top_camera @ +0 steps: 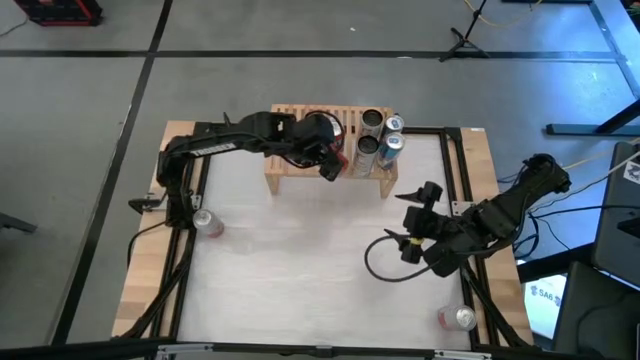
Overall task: Place canned beverage on shelf
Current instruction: Put the red soda can on the shelf aligned with the other red soda can
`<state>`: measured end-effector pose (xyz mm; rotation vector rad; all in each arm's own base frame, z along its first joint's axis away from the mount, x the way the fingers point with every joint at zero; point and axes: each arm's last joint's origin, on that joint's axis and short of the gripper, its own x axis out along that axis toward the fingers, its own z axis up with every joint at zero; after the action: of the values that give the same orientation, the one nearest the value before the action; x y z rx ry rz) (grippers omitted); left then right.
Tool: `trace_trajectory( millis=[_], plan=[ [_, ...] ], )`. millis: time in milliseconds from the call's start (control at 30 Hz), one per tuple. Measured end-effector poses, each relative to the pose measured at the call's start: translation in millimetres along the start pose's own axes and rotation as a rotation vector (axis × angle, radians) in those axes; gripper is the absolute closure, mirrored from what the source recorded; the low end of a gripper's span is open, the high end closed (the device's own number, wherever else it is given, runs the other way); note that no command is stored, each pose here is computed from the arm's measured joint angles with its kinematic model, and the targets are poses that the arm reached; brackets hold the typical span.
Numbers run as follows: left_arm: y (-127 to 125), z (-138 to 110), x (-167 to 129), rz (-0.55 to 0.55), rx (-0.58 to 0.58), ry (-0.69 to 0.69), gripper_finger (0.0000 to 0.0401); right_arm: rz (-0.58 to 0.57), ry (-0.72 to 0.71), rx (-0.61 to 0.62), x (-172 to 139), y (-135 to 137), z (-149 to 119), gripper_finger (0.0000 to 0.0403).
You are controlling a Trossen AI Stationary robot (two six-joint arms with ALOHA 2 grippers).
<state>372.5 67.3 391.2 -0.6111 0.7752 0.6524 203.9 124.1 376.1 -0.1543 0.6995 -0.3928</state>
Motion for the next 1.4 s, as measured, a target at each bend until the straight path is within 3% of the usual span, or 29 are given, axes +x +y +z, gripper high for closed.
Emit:
trace_trajectory(
  millis=[933,1400],
  plan=[
    [12,6,22,0.052,0.026,0.061,0.0108,-0.027,-0.01,0.021,1,-6,1,0.0013],
    [7,6,18,-0.01,-0.009,0.093,0.0106,-0.034,-0.018,0.025,1,-5,1,0.0013]
  ],
)
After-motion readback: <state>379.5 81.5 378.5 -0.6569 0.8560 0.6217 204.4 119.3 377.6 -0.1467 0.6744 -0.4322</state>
